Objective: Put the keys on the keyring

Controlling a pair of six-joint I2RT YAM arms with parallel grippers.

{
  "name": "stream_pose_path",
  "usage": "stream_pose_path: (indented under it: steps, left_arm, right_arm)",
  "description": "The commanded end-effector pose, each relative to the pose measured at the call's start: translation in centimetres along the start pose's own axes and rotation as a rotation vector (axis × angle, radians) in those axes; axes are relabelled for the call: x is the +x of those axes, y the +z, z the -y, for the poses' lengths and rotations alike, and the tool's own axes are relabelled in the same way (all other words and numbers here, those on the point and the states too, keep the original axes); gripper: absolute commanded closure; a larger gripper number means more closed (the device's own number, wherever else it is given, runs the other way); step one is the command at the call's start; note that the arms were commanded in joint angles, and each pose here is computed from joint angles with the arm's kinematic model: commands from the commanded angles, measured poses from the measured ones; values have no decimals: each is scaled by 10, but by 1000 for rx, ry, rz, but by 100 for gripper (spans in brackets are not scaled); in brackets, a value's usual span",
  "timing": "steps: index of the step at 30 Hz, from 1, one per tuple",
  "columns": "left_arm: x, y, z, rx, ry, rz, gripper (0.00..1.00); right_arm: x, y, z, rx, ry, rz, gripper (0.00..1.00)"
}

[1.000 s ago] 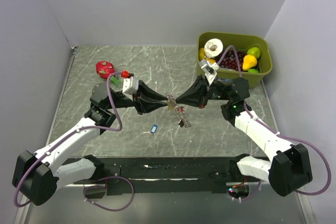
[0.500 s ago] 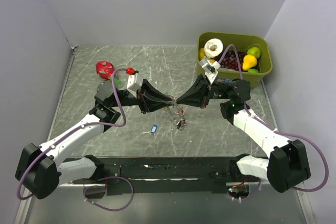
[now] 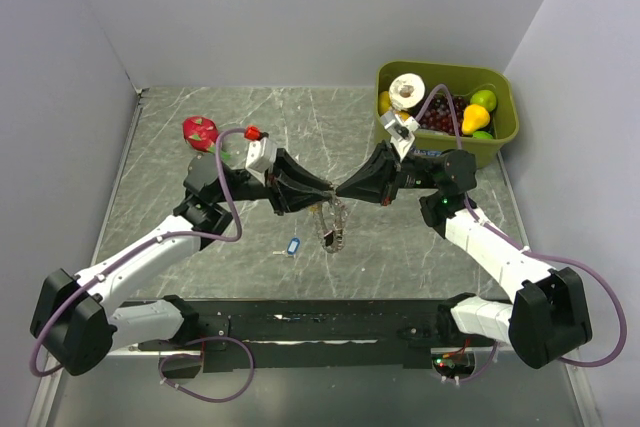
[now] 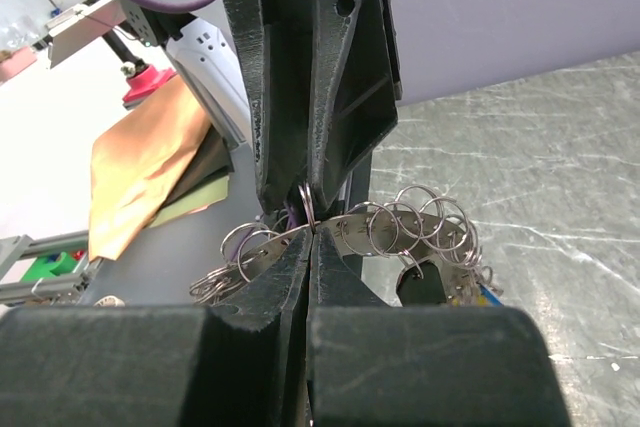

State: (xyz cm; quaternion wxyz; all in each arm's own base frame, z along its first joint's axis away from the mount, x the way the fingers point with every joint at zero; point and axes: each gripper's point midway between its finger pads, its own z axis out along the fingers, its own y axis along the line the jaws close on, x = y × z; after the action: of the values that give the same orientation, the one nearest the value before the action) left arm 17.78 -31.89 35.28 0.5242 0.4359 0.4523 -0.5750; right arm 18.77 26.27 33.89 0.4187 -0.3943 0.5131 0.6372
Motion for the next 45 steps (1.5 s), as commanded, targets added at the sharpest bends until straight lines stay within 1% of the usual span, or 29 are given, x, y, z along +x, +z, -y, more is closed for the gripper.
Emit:
stream_pose_path:
  steps: [1, 8, 12, 13, 17, 22, 23, 24, 25, 27, 28, 30, 32, 33, 34, 35, 36, 37, 38, 39, 40, 41, 42, 43, 44, 45]
  left_arm:
    - [-12, 8, -5, 1, 30, 23, 72]
    - [-3, 10, -10, -7, -18, -8, 72]
    - [-2, 9, -10, -18, -8, -9, 71]
    - [-3, 9, -11, -30, -6, -6, 68]
    - [-4, 6, -14, -66, 13, -3, 65]
    - [-9, 0, -15, -102, 41, 21, 64]
    - [-8, 0, -15, -103, 48, 22, 66]
    - [-8, 0, -14, -102, 52, 21, 69]
    - [-5, 0, -14, -97, 47, 15, 78]
    - [0, 1, -17, -95, 35, -4, 87]
    - [4, 2, -18, -91, 25, -17, 95]
    - [10, 4, -19, -75, 11, -35, 99]
    - [15, 3, -24, -96, 6, -52, 96]
    - [18, 2, -27, -112, 7, -58, 93]
    - [20, 1, -32, -144, 9, -61, 86]
    - [26, -2, -36, -169, 2, -77, 82]
    - [29, -3, -40, -191, -4, -86, 78]
    - [32, -6, -47, -232, -5, -93, 70]
    - [35, -7, -50, -249, 4, -103, 67]
    - [41, -11, -54, -280, -10, -117, 66]
    - [43, -13, -57, -304, -14, -119, 63]
    - [48, -19, -66, -374, -30, -119, 61]
    - [48, -22, -70, -409, -37, -110, 61]
    - [49, -26, -74, -445, -48, -102, 60]
    - [51, -34, -87, -544, -81, -83, 59]
    - [48, -39, -94, -601, -100, -63, 59]
  right_arm:
    - [-15, -1, -6, 14, -83, 43, 100]
    - [-15, -2, -7, 26, -90, 46, 100]
    - [-18, -2, -8, 31, -101, 53, 100]
    - [-18, -2, -8, 32, -99, 55, 100]
    - [-19, -2, -10, 30, -102, 53, 100]
    - [-19, -2, -10, 28, -104, 55, 100]
    - [-18, -2, -9, 29, -100, 53, 100]
    - [-18, -2, -8, 31, -99, 54, 100]
    - [-17, -2, -7, 32, -93, 52, 100]
    - [-16, -2, -5, 32, -87, 51, 100]
    - [-15, -2, -5, 31, -84, 50, 100]
    - [-13, -2, -2, 40, -76, 51, 100]
    - [-7, -3, 5, 60, -57, 35, 100]
    - [-5, -3, 10, 81, -48, 33, 100]
    - [-3, -3, 14, 97, -47, 27, 100]
    - [-1, -5, 19, 117, -69, 19, 100]
    - [7, -6, 24, 145, -26, 2, 100]
    - [10, -8, 31, 182, -16, 1, 100]
    - [13, -10, 37, 207, -44, -9, 100]
    - [24, -12, 42, 239, 7, -37, 100]
    - [26, -15, 49, 275, 6, -35, 100]
    - [31, -16, 52, 290, 5, -42, 100]
    - [41, -20, 57, 326, 48, -58, 100]
    - [44, -22, 63, 354, 36, -65, 100]
    - [49, -23, 64, 365, 44, -71, 100]
    - [54, -25, 67, 384, 56, -78, 100]
